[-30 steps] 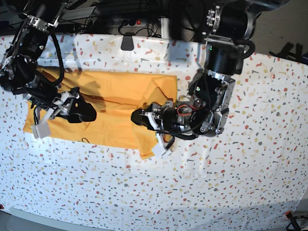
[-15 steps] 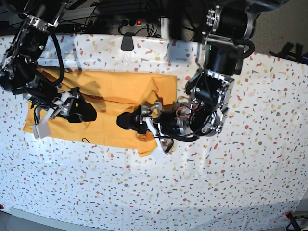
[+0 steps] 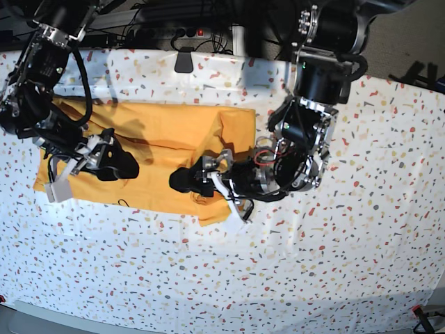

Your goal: Fold the T-shirt properly

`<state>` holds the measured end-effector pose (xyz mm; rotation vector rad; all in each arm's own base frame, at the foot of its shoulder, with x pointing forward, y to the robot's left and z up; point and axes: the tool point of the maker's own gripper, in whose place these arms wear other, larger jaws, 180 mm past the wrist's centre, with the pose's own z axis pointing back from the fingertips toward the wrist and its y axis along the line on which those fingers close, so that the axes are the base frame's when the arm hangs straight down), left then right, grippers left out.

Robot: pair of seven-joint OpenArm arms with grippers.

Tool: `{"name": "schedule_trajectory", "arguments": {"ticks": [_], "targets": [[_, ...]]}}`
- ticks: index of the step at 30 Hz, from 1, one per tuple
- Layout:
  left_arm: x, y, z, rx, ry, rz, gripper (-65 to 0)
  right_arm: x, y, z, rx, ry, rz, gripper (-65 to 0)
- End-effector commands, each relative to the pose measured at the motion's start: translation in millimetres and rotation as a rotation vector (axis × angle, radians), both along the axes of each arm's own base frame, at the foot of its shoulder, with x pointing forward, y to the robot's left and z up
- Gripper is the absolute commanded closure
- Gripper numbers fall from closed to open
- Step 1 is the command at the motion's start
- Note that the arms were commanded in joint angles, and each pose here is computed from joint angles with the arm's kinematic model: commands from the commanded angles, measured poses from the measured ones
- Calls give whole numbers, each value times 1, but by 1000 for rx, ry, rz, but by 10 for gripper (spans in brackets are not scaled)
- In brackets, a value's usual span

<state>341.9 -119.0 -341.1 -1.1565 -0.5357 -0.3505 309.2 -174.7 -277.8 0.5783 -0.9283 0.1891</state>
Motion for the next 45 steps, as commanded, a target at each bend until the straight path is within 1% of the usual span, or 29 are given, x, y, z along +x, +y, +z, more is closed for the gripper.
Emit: {"name": "schedule_trajectory", "arguments": {"ticks": [1, 4, 5, 9, 10, 11, 13, 16, 19, 21, 23, 26, 28, 32, 35, 36, 39, 43, 45], "targets": [[5, -10, 22, -59, -44, -8, -400, 8, -1, 19, 10, -68, 0, -344], [-7, -23, 20, -64, -44, -48, -400, 15, -1, 31, 27, -116, -11, -344], [-11, -28, 20, -59, -49, -67, -400, 18, 1, 38, 50, -141, -5, -344], [-23, -45, 21, -52, -75, -121, -400, 26, 19, 90, 225, -287, 74, -344], [-26, -48, 21, -51, -80, -131, -400, 27, 22, 101, 253, -318, 91, -344], [-29, -51, 21, -49, -84, -142, -400, 29, 24, 108, 257, -334, 105, -344], [-33, -56, 21, -47, -90, -159, -400, 34, 25, 117, 238, -350, 124, -344], [-37, -60, 20, -44, -95, -177, -400, 40, 26, 129, 230, -382, 132, -344], [-38, -61, 20, -41, -96, -181, -400, 42, 25, 129, 217, -382, 126, -344], [-38, -60, 18, -23, -105, -185, -400, 45, 20, 120, 169, -357, 101, -345], [-36, -59, 14, 7, -119, -191, -400, 50, 10, 109, 100, -324, 57, -345], [-34, -58, 15, 18, -128, -194, -400, 55, -20, 99, 9, -298, -48, -345], [-34, -58, 15, 20, -130, -197, -400, 54, -52, 95, -55, -280, -136, -345], [-35, -58, 14, 27, -126, -205, -400, 49, -131, 88, -193, -232, -316, -345], [-37, -57, 12, 34, -123, -212, -400, 40, -183, 69, -273, -141, -403, -346], [-37, -57, 13, 34, -123, -212, -400, 38, -197, 61, -284, -103, -420, -346], [-37, -58, 13, 33, -123, -212, -400, 30, -225, 32, -249, 12, -458, -345], [-37, -58, 13, 34, -123, -213, -400, 20, -252, -10, -141, 123, -531, -345], [-37, -57, 13, 34, -123, -213, -400, 14, -259, -33, -79, 181, -566, -345]]}}
